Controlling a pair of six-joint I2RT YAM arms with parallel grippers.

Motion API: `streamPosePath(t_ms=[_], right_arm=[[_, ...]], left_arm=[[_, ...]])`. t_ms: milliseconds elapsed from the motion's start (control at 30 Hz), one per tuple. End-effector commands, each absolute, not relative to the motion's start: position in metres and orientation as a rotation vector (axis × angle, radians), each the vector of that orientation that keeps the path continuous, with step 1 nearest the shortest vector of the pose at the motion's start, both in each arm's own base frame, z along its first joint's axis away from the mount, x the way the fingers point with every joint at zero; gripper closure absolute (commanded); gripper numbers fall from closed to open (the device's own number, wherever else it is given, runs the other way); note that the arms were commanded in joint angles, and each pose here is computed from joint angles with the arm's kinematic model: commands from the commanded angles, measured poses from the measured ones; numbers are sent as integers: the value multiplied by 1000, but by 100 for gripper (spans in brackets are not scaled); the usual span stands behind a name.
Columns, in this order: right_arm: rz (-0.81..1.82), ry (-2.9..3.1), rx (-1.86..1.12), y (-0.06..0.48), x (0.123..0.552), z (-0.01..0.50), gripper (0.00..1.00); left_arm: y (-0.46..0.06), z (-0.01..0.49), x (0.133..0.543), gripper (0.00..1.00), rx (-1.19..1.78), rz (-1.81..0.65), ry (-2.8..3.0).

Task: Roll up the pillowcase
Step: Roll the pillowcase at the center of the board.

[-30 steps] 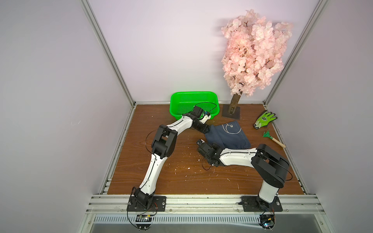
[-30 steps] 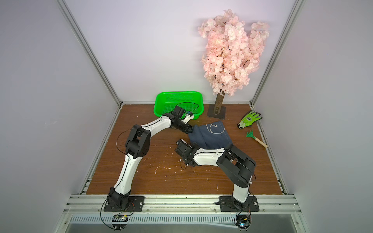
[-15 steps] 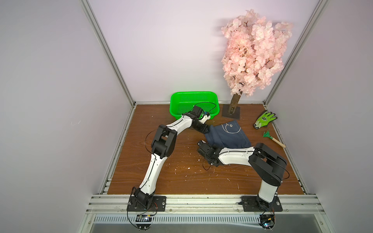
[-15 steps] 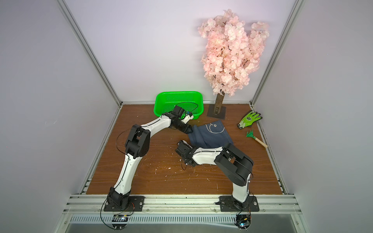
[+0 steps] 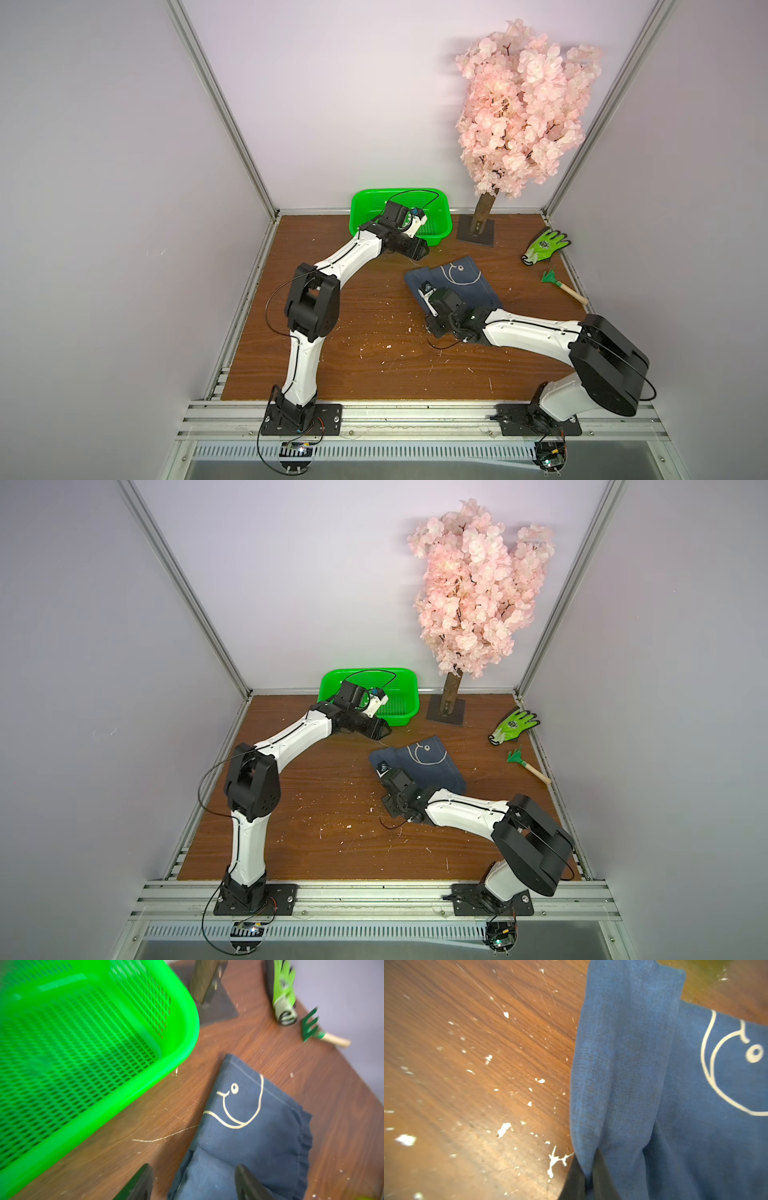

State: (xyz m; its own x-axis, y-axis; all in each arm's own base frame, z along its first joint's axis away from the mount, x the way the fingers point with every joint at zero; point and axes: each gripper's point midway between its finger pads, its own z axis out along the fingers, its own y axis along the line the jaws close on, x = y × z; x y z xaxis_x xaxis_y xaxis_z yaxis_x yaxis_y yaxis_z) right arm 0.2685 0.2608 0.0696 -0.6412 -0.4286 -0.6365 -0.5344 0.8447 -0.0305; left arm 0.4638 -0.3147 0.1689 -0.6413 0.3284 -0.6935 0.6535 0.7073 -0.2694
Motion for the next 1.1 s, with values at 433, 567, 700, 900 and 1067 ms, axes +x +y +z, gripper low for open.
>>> streamPosePath(t_ms=[433,567,700,900,1067], right_arm=[[1085,2254,-290,248,279,106,97],[1156,2245,-246,234,287,102,93],[1213,2237,-217,222,296,98,88],[1186,2253,-186,202,310,91,79],[1088,2298,-169,184,315,79,75]], left_arm=[[-281,184,434,33,718,-665,2247],[-282,168,416,33,728,-715,2258],[-284,152,404,33,730,-742,2278],[-293,129,399,33,742,-777,2302],[-311,123,408,33,734,-812,2287]])
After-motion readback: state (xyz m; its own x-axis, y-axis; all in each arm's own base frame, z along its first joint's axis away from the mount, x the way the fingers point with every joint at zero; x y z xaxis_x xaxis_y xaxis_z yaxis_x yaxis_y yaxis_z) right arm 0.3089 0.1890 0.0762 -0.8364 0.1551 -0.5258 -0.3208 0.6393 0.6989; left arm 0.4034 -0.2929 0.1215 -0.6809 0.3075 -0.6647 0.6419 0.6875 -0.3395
